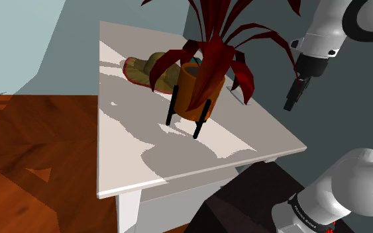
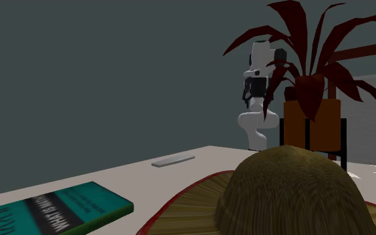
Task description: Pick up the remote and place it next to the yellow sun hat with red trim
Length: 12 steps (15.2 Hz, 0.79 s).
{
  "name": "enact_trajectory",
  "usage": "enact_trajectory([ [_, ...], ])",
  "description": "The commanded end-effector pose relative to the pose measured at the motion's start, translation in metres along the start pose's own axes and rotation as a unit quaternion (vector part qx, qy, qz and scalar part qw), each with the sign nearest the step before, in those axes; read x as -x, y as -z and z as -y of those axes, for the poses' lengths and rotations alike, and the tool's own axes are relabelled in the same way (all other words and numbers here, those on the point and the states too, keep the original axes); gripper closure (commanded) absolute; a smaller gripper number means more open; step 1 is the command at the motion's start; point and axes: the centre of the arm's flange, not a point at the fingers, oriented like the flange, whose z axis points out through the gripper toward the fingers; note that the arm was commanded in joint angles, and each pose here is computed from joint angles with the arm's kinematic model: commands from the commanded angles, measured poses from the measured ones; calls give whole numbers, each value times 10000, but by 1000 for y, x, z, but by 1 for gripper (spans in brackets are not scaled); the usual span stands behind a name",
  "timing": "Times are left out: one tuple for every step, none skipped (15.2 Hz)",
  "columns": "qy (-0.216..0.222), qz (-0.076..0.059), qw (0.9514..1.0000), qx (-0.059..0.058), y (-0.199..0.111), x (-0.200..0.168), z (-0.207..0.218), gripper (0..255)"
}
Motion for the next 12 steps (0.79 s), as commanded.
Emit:
enact_trajectory([
  [0,0,10000,0,0,0,0,0],
  [-57,-19,10000,-10,-4,-9,-8,0],
  [-115,-39,9999,-19,-9,-19,-16,0],
  [-172,-58,9998,-29,-13,-28,-24,0],
  [-230,-77,9997,-39,-17,-37,-32,0],
  [-287,-96,9995,-48,-21,-46,-40,0],
  [-344,-116,9993,-58,-25,-55,-49,0],
  [-402,-135,9991,-67,-30,-63,-57,0],
  [-459,-154,9988,-77,-34,-72,-66,0],
  [-516,-174,9985,-87,-38,-81,-75,0],
  [-573,-193,9981,-96,-42,-89,-83,0],
  [-631,-212,9977,-106,-46,-98,-92,0],
])
